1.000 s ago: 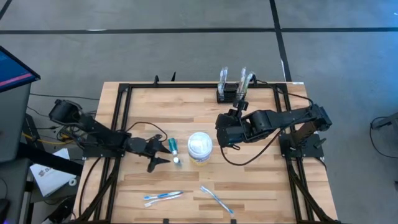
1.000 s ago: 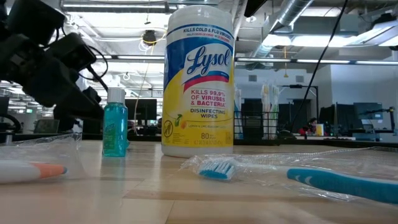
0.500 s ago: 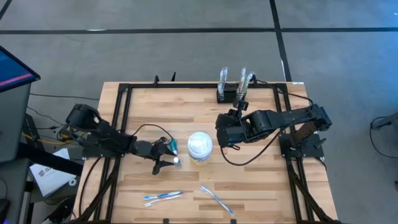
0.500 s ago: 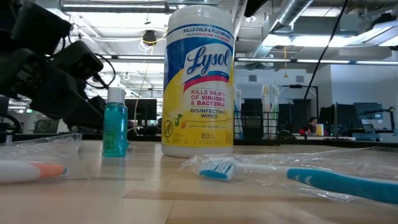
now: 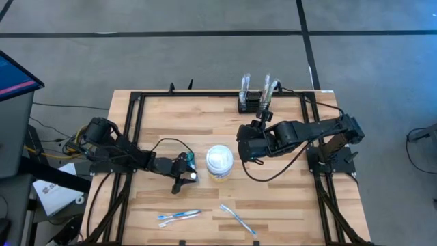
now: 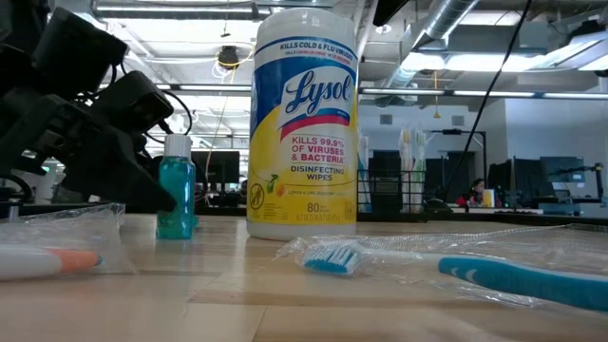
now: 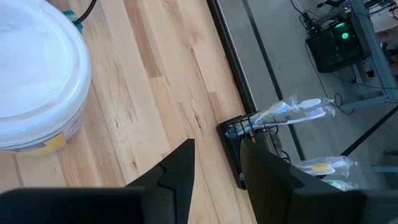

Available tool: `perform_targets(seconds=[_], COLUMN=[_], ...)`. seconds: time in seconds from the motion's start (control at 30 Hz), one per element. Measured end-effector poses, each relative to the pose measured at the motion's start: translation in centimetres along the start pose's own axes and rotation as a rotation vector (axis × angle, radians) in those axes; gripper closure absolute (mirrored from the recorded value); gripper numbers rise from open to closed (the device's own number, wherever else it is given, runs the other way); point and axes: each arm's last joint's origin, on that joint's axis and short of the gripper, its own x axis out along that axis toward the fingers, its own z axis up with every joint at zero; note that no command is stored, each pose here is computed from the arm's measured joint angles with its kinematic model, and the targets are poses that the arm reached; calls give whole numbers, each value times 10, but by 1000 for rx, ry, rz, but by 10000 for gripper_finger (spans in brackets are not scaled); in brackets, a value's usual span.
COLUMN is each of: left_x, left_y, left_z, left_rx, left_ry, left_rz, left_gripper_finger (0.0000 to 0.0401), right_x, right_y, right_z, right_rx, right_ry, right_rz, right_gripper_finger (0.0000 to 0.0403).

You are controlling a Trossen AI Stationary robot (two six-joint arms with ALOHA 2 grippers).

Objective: Pick & Place toothbrushing station
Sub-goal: Put the bottom blue mouthwash into the black mesh organizer

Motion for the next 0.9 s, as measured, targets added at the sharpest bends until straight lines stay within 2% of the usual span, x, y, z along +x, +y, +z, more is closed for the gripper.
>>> perform_targets(seconds=[0.27,0.53,0.9], left_x=[0,0,0], left_y=[-1,-1,-2], left_z=[1,1,2], left_rx=[23,43,39], left_ry=[-4,-5,-9], left_rz=[-29,-40,-65], left_gripper_finger=[261,359,359], right_x=[-1,-3,-2], right_y=[1,3,3], right_z=[0,-1,-1], right_rx=[-3,-9,-9], right_ry=[-2,-6,-5], right_rz=[2,7,6], right_gripper_finger=[282,282,282])
